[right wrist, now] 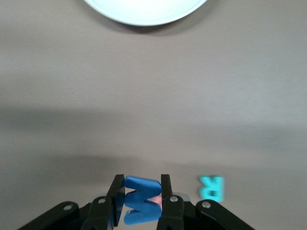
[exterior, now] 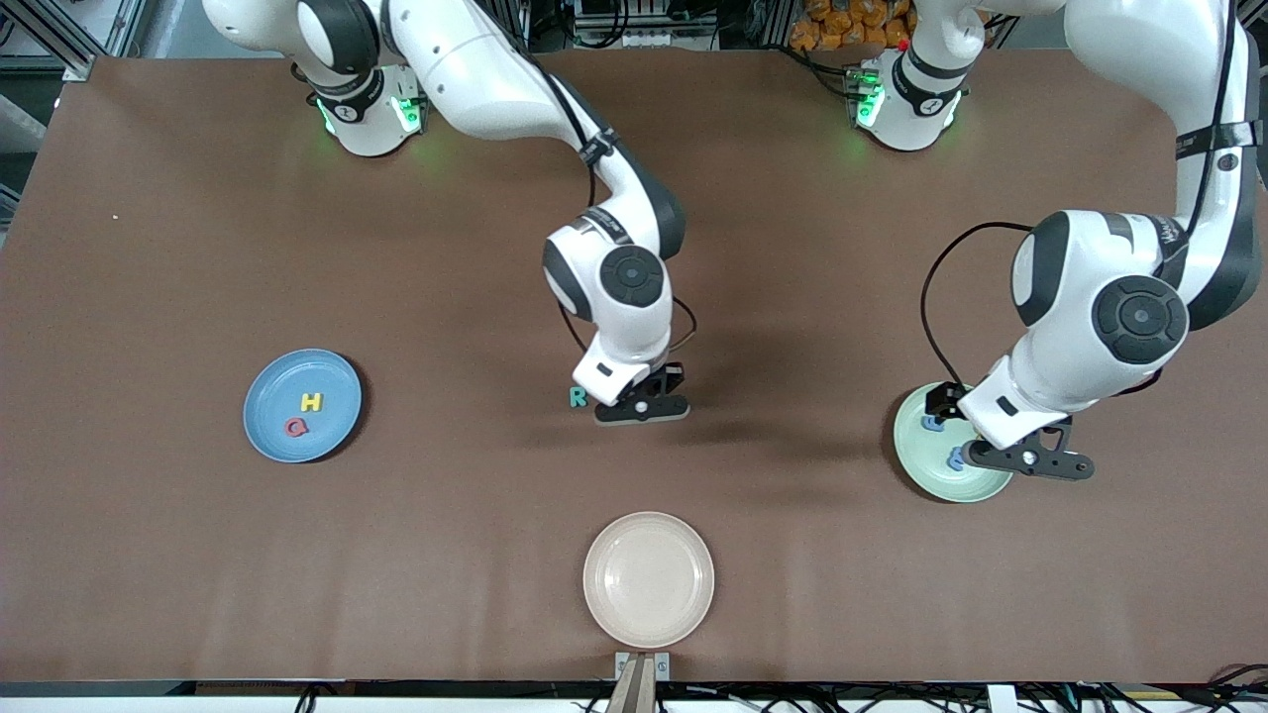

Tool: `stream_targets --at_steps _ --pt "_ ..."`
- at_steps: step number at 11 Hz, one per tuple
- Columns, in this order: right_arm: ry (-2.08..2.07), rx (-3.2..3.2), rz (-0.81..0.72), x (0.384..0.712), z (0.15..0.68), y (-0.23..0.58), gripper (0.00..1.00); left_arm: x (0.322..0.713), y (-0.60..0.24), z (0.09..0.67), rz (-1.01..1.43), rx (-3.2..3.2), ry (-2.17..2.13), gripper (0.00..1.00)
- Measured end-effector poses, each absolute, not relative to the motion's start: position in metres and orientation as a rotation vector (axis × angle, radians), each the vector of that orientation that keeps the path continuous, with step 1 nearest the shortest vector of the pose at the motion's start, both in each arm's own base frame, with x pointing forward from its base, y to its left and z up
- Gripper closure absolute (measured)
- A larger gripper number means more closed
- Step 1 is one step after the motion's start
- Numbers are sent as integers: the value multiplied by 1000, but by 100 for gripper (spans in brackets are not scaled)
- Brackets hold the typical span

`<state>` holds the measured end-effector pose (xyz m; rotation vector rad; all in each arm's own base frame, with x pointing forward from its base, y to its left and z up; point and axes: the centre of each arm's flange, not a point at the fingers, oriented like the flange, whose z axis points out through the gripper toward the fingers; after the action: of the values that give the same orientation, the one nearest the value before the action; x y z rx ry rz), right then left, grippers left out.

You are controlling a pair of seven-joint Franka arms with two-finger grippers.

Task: Sort uppercase to blue plate, lowercase to green plate
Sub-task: 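Carry the blue M onto the blue plate and open the right gripper, then lower the left gripper onto the pink W and grasp it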

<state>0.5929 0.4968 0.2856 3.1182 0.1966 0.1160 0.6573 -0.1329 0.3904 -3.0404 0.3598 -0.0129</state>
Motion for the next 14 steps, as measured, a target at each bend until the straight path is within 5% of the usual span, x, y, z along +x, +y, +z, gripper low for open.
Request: stream_targets --at_steps 9,14 --pt "397 2990 -109 673 350 246 65 602 -366 346 -45 -3130 441 0" --pt "459 2968 -138 668 321 156 65 578 -448 295 -124 -3120 708 0"
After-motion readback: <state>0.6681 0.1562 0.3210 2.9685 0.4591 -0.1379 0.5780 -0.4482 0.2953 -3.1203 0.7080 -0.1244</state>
